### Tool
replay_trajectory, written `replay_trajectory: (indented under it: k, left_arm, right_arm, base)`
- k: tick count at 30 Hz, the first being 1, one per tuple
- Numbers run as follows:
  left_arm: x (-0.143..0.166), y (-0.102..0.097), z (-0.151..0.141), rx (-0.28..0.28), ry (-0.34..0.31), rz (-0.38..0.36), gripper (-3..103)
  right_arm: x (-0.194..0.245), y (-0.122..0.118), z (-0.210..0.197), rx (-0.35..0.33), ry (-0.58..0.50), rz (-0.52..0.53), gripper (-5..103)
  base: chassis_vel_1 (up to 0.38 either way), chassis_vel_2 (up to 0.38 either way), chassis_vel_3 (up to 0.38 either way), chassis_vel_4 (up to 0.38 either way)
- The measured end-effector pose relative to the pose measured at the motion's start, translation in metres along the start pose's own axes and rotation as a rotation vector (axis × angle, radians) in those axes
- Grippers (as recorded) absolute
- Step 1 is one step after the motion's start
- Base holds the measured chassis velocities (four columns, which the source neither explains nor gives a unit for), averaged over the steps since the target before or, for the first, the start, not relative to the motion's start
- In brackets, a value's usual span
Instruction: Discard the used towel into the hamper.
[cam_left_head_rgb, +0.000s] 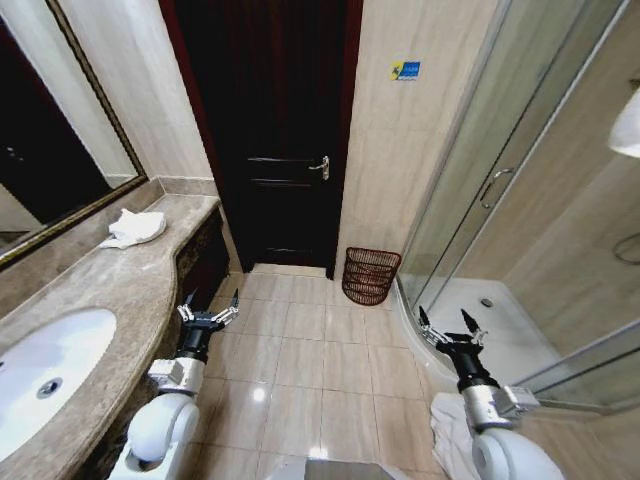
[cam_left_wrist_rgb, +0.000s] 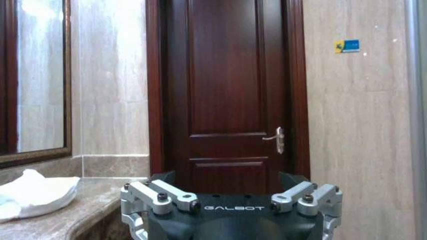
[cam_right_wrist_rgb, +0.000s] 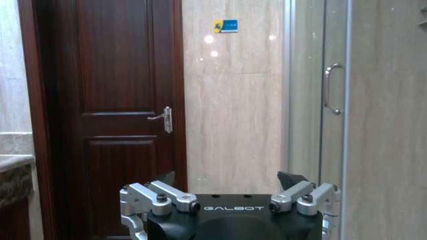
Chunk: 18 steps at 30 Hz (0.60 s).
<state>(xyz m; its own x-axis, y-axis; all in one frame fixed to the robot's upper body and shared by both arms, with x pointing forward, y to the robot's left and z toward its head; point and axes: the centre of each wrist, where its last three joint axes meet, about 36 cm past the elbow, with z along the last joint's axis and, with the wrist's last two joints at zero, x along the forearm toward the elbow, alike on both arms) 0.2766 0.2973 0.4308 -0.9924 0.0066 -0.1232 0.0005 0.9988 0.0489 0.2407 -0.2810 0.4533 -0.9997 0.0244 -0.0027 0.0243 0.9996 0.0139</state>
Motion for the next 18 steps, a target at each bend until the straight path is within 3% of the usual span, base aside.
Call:
replay_trajectory:
  k: [18]
  left_arm:
    - [0.0037,0.0006,0.0072,-0.014,0.009,-0.002,100]
  right_arm:
    - [-0.0023,0.0004,0.0056,-0.004,0.002,-0.007,100]
  base:
    - [-0.025,0.127,0.130,-0.031]
